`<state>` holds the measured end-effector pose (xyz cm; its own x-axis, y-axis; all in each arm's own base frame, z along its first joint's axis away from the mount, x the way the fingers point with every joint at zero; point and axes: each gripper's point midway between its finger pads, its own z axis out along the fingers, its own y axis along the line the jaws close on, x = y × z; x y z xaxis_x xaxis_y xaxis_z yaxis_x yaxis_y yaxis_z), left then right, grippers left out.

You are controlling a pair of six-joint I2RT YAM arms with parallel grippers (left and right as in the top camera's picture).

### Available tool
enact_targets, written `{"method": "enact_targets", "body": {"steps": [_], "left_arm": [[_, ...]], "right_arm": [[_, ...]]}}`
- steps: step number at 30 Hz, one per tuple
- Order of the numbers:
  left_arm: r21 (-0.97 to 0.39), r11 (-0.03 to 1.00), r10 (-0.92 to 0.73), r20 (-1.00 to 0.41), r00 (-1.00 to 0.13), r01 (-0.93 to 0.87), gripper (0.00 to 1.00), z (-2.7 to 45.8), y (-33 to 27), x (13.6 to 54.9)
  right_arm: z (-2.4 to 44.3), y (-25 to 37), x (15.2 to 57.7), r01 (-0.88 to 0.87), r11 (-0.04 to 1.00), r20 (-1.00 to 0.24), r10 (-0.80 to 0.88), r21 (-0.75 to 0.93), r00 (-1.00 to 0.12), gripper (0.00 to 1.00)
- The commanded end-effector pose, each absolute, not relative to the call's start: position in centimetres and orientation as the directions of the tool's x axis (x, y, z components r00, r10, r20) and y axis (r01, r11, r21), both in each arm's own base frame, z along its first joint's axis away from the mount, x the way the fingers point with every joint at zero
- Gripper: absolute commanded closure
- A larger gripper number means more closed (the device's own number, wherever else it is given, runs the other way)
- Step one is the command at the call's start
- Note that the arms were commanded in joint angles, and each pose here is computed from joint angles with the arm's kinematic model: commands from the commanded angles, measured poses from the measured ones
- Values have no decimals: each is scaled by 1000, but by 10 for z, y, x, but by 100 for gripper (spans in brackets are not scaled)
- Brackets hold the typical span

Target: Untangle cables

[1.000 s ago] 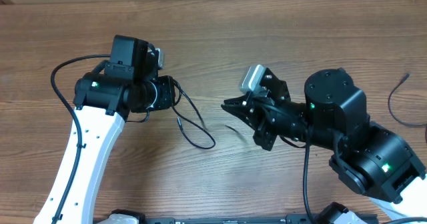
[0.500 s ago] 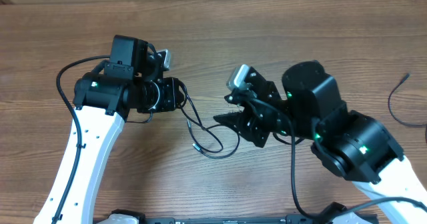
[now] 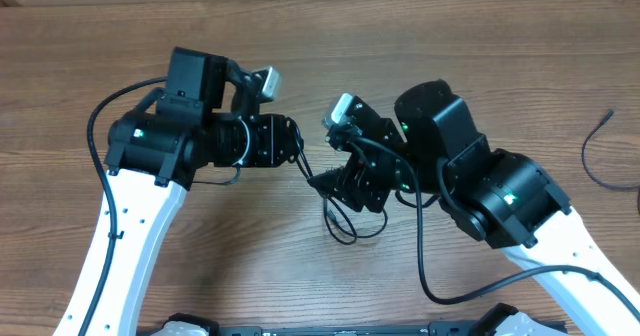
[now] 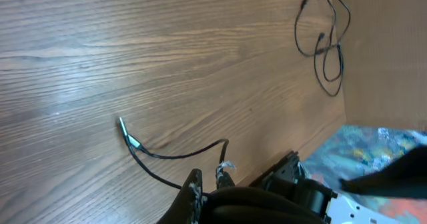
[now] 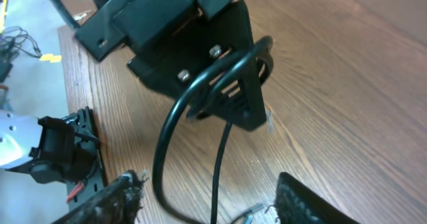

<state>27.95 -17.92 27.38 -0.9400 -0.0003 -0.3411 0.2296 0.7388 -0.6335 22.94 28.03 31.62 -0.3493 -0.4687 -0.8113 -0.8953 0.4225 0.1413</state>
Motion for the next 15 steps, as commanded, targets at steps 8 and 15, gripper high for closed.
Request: {"method": "enact_targets", "body": {"steps": [8, 15], "left_arm": [[-639, 710, 30, -390, -920, 294, 95, 290, -186, 274], [-639, 711, 30, -390, -921, 294, 95, 290, -186, 274]], "right_arm": [[341, 290, 235, -912, 396, -869, -407, 108, -280, 35], [349, 292, 243, -911, 406, -891, -383, 76, -245, 35]]}}
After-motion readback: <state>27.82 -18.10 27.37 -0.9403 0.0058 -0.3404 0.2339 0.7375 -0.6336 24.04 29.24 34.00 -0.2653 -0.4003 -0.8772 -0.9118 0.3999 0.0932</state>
